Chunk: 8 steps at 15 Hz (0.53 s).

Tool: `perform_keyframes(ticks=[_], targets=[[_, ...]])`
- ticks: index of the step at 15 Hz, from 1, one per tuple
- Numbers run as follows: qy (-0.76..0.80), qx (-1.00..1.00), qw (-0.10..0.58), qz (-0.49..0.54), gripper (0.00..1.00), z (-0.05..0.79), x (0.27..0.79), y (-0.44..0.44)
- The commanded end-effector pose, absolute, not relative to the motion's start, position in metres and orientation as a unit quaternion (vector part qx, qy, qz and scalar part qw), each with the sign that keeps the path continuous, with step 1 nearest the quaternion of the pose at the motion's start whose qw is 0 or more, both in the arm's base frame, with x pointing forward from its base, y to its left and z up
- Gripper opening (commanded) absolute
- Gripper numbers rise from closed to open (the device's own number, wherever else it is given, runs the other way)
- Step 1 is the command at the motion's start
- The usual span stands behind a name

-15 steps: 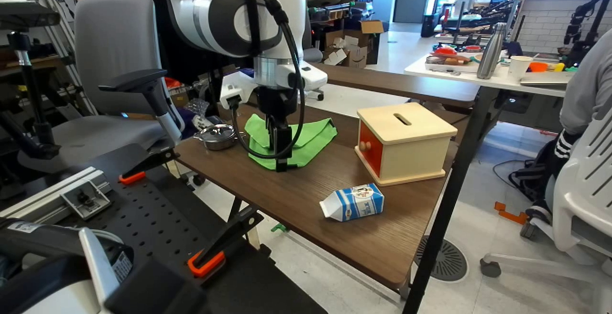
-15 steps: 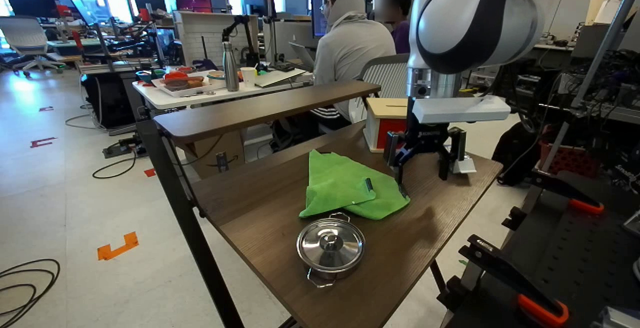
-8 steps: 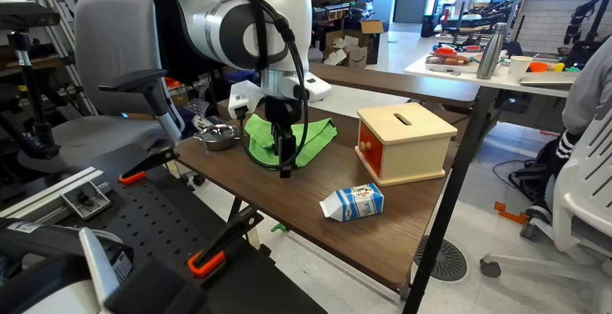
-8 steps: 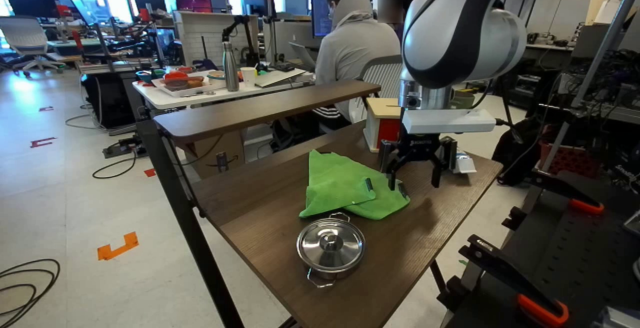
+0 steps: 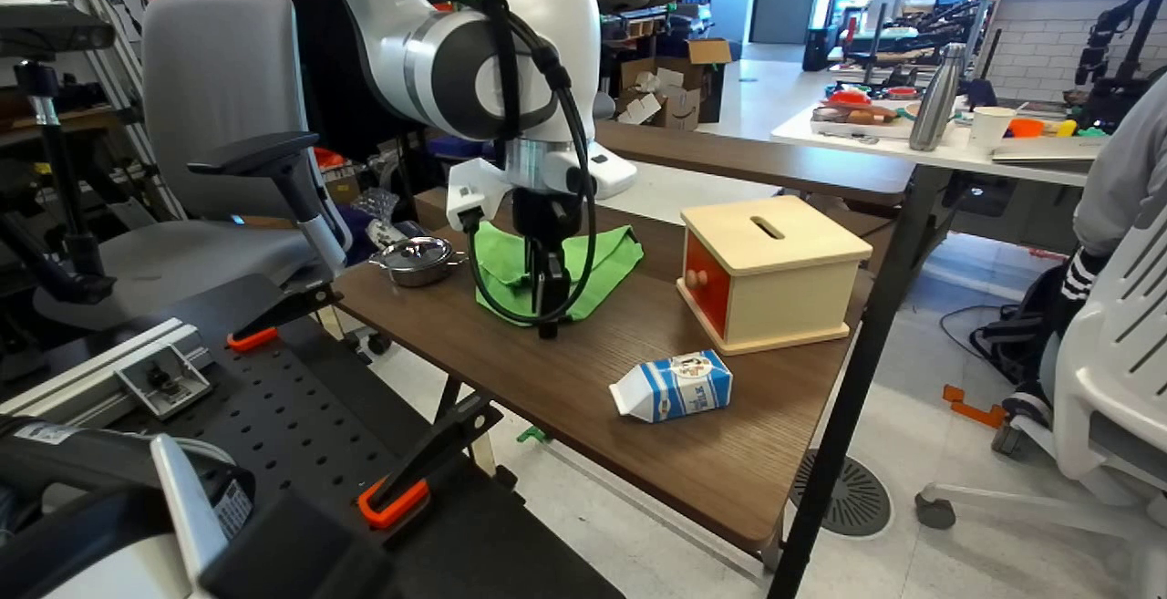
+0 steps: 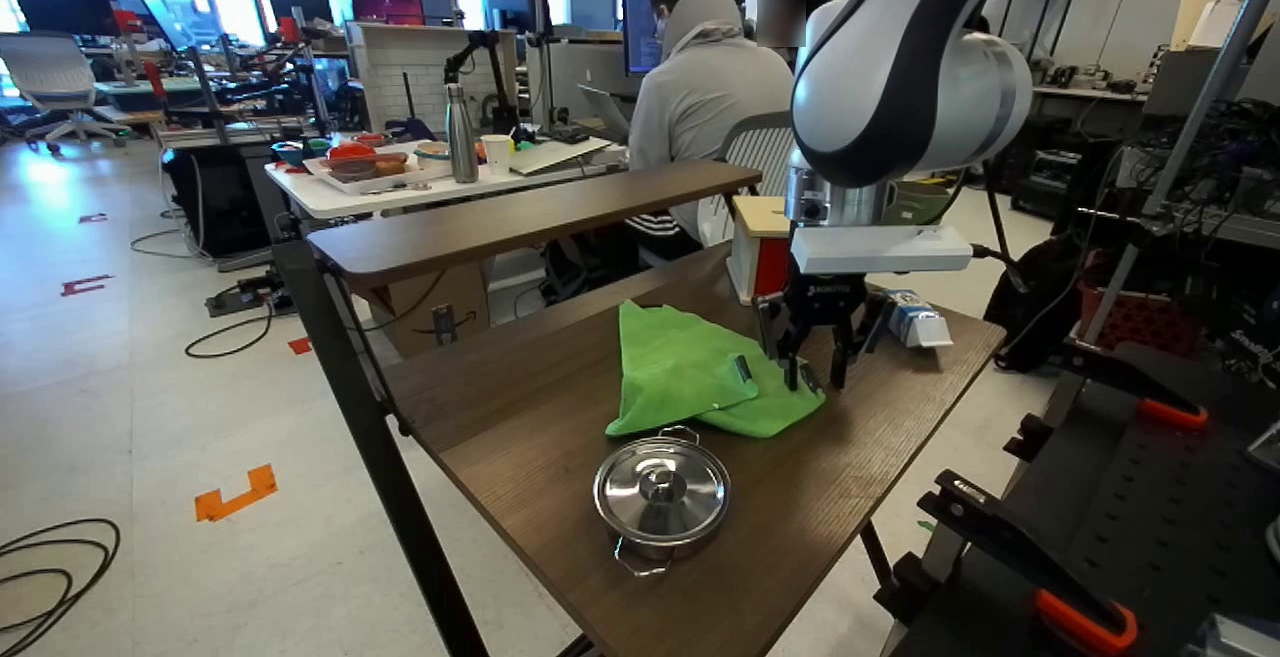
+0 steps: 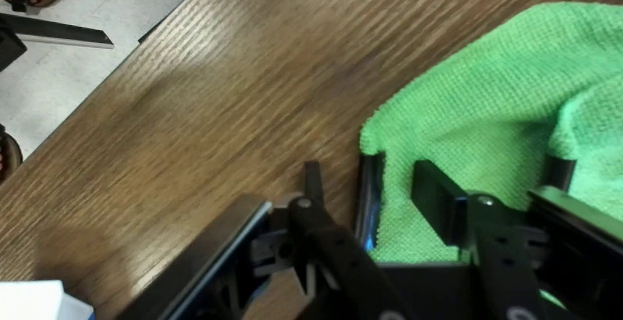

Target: Fold the green towel

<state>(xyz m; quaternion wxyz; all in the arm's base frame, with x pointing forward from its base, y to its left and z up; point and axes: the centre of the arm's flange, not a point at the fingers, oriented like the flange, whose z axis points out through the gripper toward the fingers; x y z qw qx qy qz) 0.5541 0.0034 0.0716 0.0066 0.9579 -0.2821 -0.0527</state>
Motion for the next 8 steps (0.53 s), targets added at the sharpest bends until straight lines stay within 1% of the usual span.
perform_keyframes(ticks=[1,3,4,7,8], targets=[[-0.292,0.956,0.002,-0.038,0.20,0.071,0.559,0.002],[-0.294,0.955,0.001,-0.033,0.05,0.074,0.559,0.000],[-0.296,0.955,0.000,-0.031,0.01,0.076,0.559,-0.002],[-0.304,0.952,0.002,-0.026,0.00,0.081,0.558,-0.010],[-0.306,0.952,0.006,-0.026,0.01,0.084,0.558,-0.012]])
